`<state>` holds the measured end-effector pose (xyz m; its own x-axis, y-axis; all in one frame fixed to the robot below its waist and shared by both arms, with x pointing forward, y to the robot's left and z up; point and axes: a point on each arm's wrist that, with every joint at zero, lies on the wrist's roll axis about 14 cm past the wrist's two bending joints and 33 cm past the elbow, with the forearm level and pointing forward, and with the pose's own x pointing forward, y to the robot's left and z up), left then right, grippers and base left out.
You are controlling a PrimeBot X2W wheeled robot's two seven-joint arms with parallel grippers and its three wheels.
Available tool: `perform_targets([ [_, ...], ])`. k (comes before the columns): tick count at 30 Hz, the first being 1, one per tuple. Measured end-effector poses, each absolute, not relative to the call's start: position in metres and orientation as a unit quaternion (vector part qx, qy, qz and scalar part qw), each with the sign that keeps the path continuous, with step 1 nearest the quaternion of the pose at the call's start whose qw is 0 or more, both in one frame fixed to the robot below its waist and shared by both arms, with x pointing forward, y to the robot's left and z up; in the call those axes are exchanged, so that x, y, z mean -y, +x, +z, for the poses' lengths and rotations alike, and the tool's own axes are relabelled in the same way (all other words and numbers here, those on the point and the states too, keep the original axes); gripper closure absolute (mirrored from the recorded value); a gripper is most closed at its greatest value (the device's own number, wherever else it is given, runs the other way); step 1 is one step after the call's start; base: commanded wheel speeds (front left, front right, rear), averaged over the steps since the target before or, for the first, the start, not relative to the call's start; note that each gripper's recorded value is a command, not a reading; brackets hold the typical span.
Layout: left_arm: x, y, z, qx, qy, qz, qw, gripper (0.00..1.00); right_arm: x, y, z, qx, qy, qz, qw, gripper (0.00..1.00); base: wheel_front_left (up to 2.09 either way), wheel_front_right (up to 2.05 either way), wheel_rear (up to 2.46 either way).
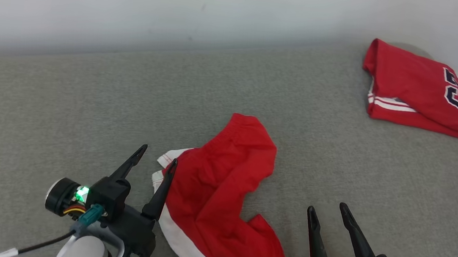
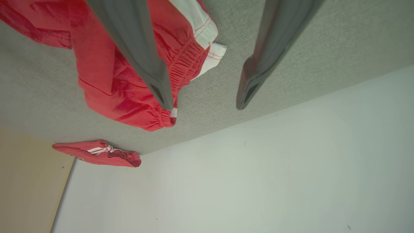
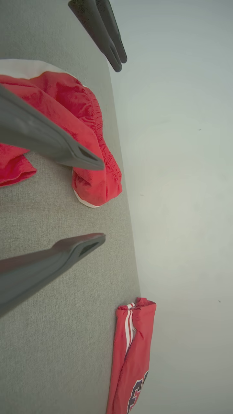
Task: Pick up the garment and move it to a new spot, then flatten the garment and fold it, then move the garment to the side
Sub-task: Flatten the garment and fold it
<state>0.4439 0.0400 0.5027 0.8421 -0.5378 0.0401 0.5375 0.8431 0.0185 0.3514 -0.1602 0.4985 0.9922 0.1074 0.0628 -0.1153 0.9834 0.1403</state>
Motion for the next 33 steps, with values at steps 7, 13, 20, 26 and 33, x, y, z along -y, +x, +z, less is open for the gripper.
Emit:
perform_targets([
  [7,-0.022,0.456,0.464,-0.042,0.019,-0.321,0.946,0.0,0.179,0.345,0.493,0.019,0.073,0.021,0.997,0.0,0.0,0.0,0.0],
  [13,-0.018,0.455,0.429,-0.1,0.021,-0.332,0.938,0.0,0.19,0.341,0.489,0.012,0.072,0.0,0.997,0.0,0.0,0.0,0.0],
  [20,-0.029,0.461,0.433,-0.104,0.012,-0.314,0.944,1.0,0.187,0.344,0.493,0.019,0.072,0.006,0.997,0.0,0.0,0.0,0.0],
  [26,-0.073,0.474,0.455,-0.075,-0.006,-0.25,0.965,1.0,0.175,0.353,0.494,0.022,0.072,0.028,0.997,0.0,0.0,0.0,0.0],
  [33,-0.132,0.452,0.447,-0.081,-0.031,-0.168,0.982,1.0,0.151,0.365,0.496,0.024,0.073,0.071,0.995,0.0,0.0,0.0,0.0],
])
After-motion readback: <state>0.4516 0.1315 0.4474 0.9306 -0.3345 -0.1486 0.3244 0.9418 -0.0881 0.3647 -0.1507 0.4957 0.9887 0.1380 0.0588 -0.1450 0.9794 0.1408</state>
